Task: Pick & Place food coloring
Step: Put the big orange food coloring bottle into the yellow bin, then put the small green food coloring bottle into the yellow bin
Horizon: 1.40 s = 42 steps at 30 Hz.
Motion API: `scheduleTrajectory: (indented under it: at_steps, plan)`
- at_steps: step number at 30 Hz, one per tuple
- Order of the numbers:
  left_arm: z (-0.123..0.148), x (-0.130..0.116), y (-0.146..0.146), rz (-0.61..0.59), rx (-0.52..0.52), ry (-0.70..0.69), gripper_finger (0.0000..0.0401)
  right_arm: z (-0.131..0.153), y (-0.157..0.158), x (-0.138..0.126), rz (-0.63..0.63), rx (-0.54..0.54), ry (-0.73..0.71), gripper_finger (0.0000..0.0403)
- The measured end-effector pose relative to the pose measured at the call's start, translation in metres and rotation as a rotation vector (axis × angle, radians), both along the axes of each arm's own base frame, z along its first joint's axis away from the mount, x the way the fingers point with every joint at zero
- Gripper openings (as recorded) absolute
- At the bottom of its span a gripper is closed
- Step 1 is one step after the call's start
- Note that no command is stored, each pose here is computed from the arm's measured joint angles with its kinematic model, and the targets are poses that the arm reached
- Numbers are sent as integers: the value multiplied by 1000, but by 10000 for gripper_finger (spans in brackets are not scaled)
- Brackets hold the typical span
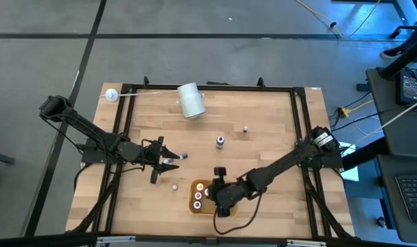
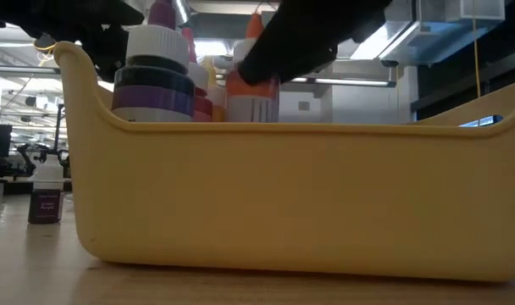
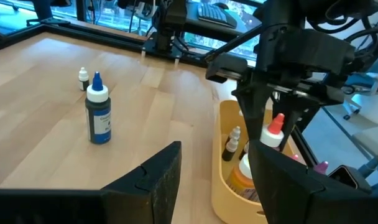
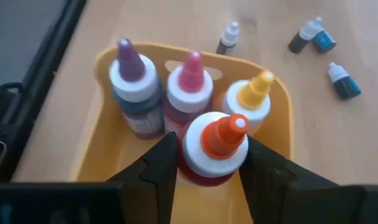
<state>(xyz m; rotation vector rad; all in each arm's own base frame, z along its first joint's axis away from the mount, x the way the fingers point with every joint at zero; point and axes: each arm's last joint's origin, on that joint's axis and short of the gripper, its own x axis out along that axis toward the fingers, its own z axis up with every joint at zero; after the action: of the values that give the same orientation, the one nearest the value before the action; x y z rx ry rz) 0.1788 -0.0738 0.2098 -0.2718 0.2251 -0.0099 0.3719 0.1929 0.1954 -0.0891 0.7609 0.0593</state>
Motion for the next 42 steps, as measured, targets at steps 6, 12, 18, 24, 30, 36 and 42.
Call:
scheduleTrajectory:
  at_steps: [6, 12, 18, 24, 30, 36, 42]
  plan:
    - [-1, 0, 0, 0, 3, 6, 178, -2, -7, 2, -12, -13, 15, 144]
    - [-1, 0, 0, 0, 3, 6, 182, -12, -13, -1, -25, -24, 33, 156]
    - [-1, 0, 0, 1, 3, 6, 179, -19, -14, -3, -30, -28, 28, 190]
    - [-1, 0, 0, 1, 3, 6, 179, -18, -14, -3, 5, -60, 19, 196]
    - [-1, 0, 0, 1, 3, 6, 182, -6, -12, 1, 24, -86, 37, 197]
    - [-1, 0, 0, 2, -4, 7, 178, 15, -12, -1, 26, -115, 95, 199]
    - [-1, 0, -1, -30, -21, 12, 180, 62, -14, -28, 48, -93, 57, 199]
